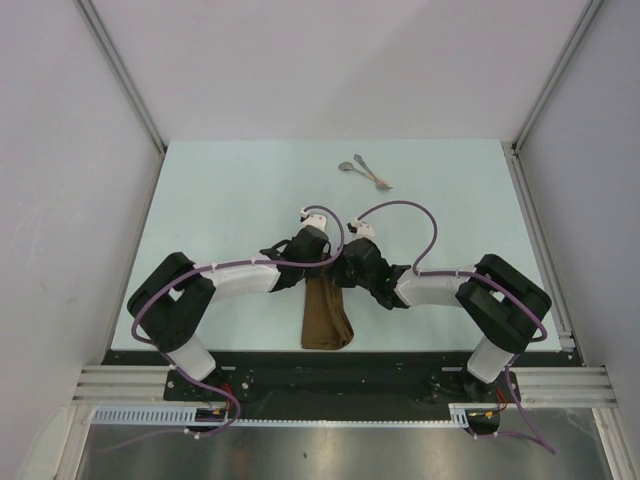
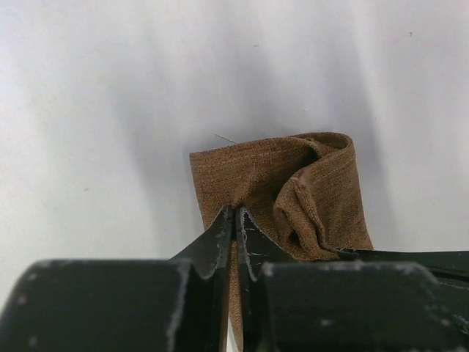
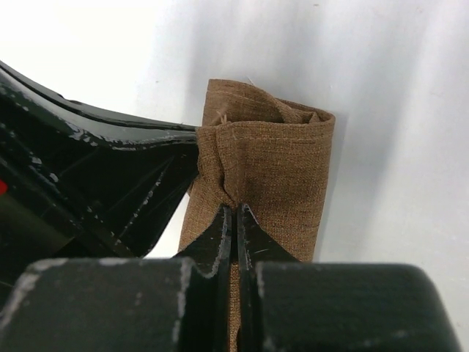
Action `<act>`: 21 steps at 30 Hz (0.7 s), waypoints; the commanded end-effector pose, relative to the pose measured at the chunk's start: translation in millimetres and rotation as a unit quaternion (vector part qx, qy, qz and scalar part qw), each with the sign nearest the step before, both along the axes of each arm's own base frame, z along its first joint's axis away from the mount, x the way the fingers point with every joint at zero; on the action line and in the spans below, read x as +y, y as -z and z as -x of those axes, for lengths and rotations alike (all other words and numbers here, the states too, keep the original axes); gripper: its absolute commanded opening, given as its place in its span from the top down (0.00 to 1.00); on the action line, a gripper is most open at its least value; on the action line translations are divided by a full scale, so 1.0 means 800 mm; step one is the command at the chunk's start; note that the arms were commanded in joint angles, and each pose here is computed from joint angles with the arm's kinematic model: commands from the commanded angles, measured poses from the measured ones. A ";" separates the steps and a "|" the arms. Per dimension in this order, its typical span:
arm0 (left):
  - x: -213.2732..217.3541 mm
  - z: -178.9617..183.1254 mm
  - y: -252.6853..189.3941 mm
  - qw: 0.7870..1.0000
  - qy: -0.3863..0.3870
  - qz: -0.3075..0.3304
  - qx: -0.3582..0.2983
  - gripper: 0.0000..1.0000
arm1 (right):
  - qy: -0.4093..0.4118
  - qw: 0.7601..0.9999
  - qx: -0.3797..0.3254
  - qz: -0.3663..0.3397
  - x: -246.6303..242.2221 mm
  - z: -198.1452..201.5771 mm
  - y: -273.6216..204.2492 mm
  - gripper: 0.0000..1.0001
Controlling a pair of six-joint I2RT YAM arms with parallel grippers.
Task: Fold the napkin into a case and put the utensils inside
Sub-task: Stuff the top corner of the smaller-rectangle-folded napkin into the folded napkin.
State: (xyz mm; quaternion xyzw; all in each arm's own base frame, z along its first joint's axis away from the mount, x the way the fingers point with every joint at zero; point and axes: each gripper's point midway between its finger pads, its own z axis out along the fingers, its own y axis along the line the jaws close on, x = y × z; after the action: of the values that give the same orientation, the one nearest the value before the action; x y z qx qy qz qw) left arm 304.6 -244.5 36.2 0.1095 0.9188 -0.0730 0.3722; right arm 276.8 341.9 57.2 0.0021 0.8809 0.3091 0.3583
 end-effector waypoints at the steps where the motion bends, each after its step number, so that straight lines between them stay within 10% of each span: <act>1: -0.008 -0.015 -0.031 0.999 -0.010 0.017 -0.026 0.96 | 0.001 1.000 -0.009 -0.024 0.002 -0.001 -0.019 1.00; 21: -0.011 -0.011 -0.057 0.994 -0.021 0.107 -0.018 1.00 | -0.040 0.999 0.025 -0.008 0.020 0.012 0.007 1.00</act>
State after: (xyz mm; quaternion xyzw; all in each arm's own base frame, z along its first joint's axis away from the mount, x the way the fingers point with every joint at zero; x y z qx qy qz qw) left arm 309.0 -246.4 63.5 0.0647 0.9141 -0.1262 0.3799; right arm 268.5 346.3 50.3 -0.0114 0.8852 0.3222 0.3353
